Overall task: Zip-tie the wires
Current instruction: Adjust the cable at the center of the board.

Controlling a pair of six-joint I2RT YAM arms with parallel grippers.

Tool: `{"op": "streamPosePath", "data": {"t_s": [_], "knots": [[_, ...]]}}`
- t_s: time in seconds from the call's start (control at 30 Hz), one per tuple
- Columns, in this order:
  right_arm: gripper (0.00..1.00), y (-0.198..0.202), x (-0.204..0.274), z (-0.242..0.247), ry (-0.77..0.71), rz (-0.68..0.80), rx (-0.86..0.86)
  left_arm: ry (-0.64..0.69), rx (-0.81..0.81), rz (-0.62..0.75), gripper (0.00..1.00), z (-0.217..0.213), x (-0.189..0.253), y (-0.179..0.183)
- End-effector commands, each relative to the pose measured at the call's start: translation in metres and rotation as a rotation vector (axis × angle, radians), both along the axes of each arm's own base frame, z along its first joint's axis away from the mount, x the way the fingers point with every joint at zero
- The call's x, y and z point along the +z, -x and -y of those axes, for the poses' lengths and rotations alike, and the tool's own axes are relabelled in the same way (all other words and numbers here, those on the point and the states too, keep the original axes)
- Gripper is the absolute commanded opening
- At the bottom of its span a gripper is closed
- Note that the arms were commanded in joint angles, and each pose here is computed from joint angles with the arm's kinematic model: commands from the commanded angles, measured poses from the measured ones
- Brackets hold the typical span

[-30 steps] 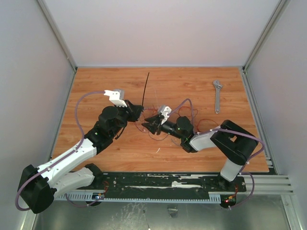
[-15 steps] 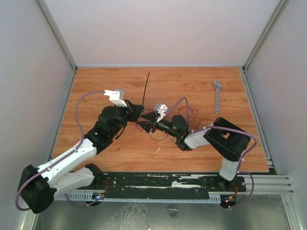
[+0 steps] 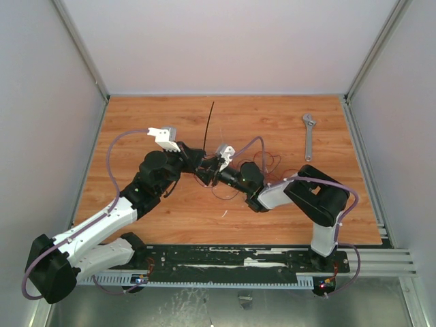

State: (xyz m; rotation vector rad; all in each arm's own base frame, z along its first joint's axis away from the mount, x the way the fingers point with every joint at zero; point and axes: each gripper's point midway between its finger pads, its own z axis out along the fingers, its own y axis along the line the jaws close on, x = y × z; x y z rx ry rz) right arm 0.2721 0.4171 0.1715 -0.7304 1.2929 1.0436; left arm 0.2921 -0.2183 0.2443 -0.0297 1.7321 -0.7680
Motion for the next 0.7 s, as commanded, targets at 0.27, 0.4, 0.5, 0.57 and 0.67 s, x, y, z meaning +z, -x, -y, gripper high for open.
{"op": "streamPosePath", "data": {"t_s": [0.27, 0.4, 0.5, 0.57, 0.67], "knots": [[0.09, 0.003, 0.005, -0.01, -0.024, 0.013, 0.025, 0.038, -0.008, 0.039, 0.0, 0.001, 0.014, -0.001], [0.0, 0.007, 0.003, -0.01, -0.012, 0.013, 0.036, 0.038, -0.006, 0.046, 0.0, 0.0, 0.017, -0.001], [0.0, 0.014, -0.003, -0.008, 0.013, 0.007, 0.043, 0.032, -0.002, 0.049, 0.0, 0.0, 0.019, -0.002], [0.0, 0.019, -0.008, -0.006, 0.028, 0.002, 0.046, 0.028, 0.0, 0.054, 0.0, 0.0, 0.022, -0.004], [0.0, 0.027, -0.018, -0.003, 0.058, -0.01, 0.051, 0.027, 0.0, 0.066, 0.0, 0.002, 0.029, -0.006]]}}
